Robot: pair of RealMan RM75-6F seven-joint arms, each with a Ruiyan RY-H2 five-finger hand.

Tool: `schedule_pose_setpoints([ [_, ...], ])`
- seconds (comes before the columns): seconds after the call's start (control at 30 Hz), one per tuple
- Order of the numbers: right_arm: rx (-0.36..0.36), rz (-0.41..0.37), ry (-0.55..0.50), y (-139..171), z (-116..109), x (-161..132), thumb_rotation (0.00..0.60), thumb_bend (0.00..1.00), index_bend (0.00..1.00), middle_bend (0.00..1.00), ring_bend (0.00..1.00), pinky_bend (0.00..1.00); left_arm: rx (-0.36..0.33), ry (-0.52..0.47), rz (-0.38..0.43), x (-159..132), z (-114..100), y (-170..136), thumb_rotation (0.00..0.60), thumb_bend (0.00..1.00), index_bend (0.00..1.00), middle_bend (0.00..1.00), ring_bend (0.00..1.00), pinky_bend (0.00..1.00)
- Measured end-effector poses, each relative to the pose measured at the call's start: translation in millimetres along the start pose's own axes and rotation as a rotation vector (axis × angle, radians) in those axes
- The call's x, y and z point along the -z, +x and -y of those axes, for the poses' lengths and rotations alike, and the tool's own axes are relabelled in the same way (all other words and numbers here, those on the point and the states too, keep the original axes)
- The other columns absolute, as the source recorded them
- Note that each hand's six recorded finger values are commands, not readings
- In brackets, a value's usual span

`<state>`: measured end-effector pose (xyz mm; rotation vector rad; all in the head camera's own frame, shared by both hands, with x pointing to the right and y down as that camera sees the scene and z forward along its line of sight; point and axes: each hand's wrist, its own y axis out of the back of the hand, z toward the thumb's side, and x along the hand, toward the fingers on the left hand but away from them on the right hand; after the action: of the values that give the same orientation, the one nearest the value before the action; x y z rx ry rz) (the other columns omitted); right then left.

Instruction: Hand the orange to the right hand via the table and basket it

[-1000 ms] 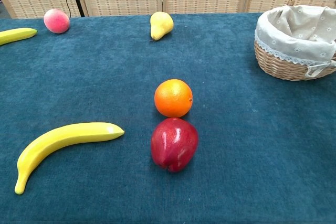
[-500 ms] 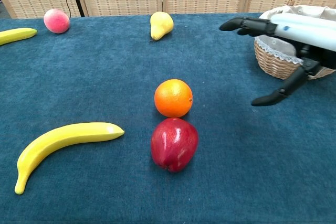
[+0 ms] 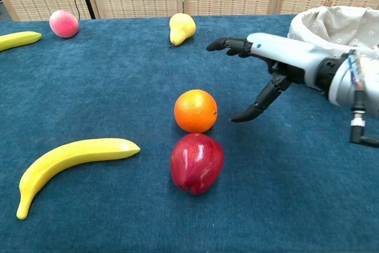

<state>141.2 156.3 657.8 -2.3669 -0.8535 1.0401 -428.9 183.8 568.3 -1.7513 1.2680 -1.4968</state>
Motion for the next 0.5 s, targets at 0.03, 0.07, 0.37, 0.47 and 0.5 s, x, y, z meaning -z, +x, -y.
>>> schedule_pose_setpoints([
  [0.03, -0.006, 0.001, 0.0, -2.4, 3.4, -0.7, 0.6, 0.0, 0.08, 0.02, 0.0, 0.0, -0.001, -0.002, -0.002, 0.6, -0.6, 0.0, 0.6, 0.07, 0.0, 0.0, 0.0, 0.0],
  [0.07, -0.013, 0.0, 0.003, -5.5, 7.9, -2.0, 0.6, 0.0, 0.08, 0.02, 0.0, 0.0, -0.002, -0.003, -0.004, 1.3, -1.3, -0.1, 0.6, 0.07, 0.0, 0.0, 0.0, 0.0],
  [0.37, -0.054, 0.0, 0.008, -22.5, 32.4, -11.3, 0.6, 0.0, 0.08, 0.02, 0.0, 0.0, -0.003, -0.008, -0.019, 6.8, -3.7, 0.7, 0.6, 0.07, 0.0, 0.0, 0.0, 0.0],
  [0.47, -0.058, 0.004, 0.011, -28.0, 36.6, -12.9, 0.6, 0.0, 0.08, 0.02, 0.0, 0.0, -0.003, -0.007, -0.021, 7.3, -4.0, 1.0, 0.6, 0.07, 0.0, 0.0, 0.0, 0.0],
  [0.5, -0.059, 0.005, 0.013, -29.5, 37.7, -13.3, 0.6, 0.0, 0.08, 0.02, 0.0, 0.0, -0.003, -0.008, -0.021, 7.3, -4.0, 1.0, 0.6, 0.07, 0.0, 0.0, 0.0, 0.0],
])
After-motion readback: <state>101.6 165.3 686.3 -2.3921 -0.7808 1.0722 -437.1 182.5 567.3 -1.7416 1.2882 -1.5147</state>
